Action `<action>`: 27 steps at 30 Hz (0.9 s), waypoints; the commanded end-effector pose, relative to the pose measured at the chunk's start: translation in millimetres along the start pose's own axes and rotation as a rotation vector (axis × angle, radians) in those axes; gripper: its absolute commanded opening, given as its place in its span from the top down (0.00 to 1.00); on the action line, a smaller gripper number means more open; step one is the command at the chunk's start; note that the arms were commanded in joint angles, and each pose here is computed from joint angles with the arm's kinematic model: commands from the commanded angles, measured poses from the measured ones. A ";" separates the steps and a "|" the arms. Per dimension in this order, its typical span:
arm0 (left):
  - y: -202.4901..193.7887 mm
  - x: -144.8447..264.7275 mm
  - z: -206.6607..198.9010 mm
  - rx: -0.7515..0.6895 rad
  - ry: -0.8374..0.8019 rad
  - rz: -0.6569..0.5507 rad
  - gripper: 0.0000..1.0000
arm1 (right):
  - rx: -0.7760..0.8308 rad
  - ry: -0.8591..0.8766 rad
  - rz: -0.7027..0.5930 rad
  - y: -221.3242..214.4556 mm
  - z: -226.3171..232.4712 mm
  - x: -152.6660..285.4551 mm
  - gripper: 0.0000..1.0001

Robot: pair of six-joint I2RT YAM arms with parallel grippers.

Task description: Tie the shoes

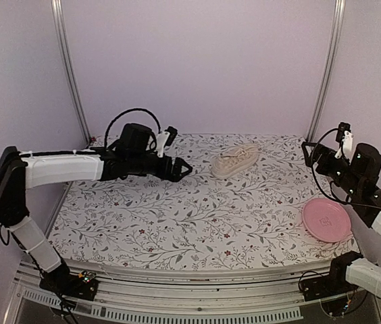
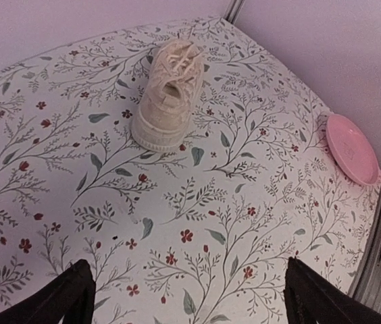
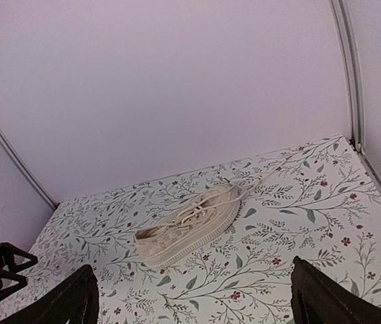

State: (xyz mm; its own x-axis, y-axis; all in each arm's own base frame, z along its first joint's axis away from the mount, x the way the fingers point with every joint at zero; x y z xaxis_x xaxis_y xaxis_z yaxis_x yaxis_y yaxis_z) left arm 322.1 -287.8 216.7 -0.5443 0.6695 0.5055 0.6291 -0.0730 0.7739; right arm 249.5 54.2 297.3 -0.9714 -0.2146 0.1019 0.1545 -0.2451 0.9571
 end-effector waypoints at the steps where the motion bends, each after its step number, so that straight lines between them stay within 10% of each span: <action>1: 17.8 -61.0 -21.5 -0.003 -0.077 0.001 0.03 | -0.037 0.158 0.068 -4.2 18.6 -5.9 0.01; 21: 7.9 -260.5 11.7 0.203 -0.039 0.044 0.06 | -0.058 0.343 0.124 -21.8 35.1 4.9 0.01; 27: 20.9 -252.5 7.4 0.165 -0.001 -0.019 0.60 | -0.065 0.350 0.130 -23.8 35.5 6.1 0.01</action>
State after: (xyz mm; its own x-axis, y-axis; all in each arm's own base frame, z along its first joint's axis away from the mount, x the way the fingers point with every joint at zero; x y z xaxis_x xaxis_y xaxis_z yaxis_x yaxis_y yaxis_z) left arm 477.3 -453.7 105.0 -0.5314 0.6919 0.4888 0.7159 0.0584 0.6957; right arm 236.8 90.8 286.8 -0.8347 -0.5373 0.1206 0.2955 -0.2523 0.9214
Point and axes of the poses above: each gripper's point midway between its finger pads, its own x axis back along the fingers, its own z axis along the line the jaws close on, y = z × x, the point moved 6 cm from there along x, back along the fingers, and after that the axes turned 7 degrees about x, right-handed, at the moved point
